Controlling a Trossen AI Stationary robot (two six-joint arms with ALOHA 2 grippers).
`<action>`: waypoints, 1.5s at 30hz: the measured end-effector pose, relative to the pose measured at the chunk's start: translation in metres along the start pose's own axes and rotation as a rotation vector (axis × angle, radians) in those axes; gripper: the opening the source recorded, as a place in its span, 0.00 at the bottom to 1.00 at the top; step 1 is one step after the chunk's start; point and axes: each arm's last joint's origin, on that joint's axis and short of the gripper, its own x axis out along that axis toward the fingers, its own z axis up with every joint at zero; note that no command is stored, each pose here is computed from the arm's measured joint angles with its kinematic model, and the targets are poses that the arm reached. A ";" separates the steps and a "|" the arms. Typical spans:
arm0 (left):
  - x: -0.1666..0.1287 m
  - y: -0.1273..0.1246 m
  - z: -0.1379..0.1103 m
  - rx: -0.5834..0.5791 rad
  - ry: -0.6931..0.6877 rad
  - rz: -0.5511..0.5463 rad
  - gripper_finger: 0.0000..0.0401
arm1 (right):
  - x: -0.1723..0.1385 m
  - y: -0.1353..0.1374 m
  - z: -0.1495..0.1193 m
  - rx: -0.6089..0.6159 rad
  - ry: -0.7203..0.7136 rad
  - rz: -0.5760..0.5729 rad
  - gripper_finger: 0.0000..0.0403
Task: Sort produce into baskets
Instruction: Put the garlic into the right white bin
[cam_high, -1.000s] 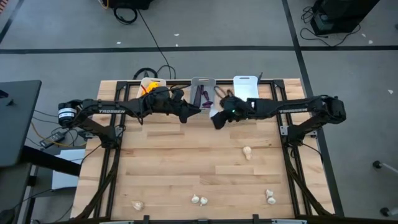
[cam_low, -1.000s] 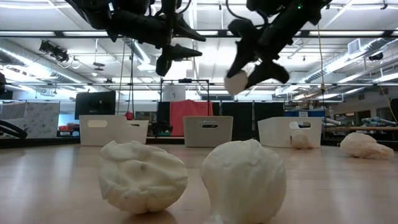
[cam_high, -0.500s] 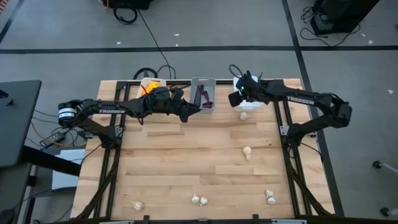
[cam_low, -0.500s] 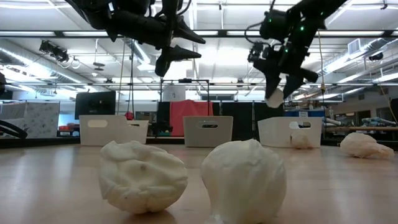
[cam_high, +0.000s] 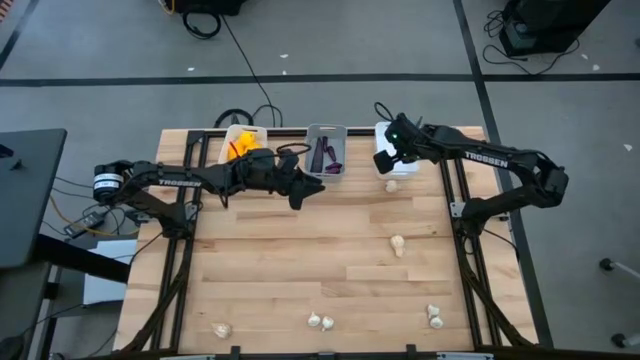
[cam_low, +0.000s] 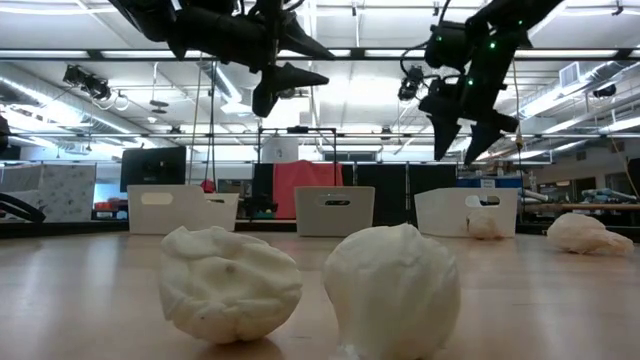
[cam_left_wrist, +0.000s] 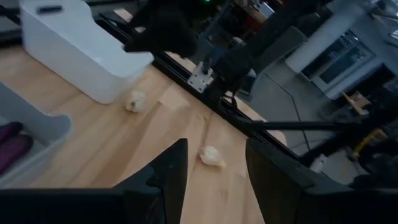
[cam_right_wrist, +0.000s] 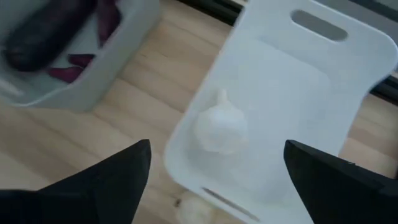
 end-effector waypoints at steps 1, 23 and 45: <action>0.000 0.000 0.000 0.005 -0.010 0.009 0.42 | -0.003 0.002 -0.001 -0.002 -0.008 0.015 0.93; 0.000 0.001 0.001 0.185 -0.017 0.022 0.39 | 0.001 0.055 -0.089 0.164 0.206 -0.098 0.85; -0.001 0.004 0.002 0.048 -0.006 0.019 0.39 | 0.072 0.051 -0.078 0.285 0.192 -0.280 0.65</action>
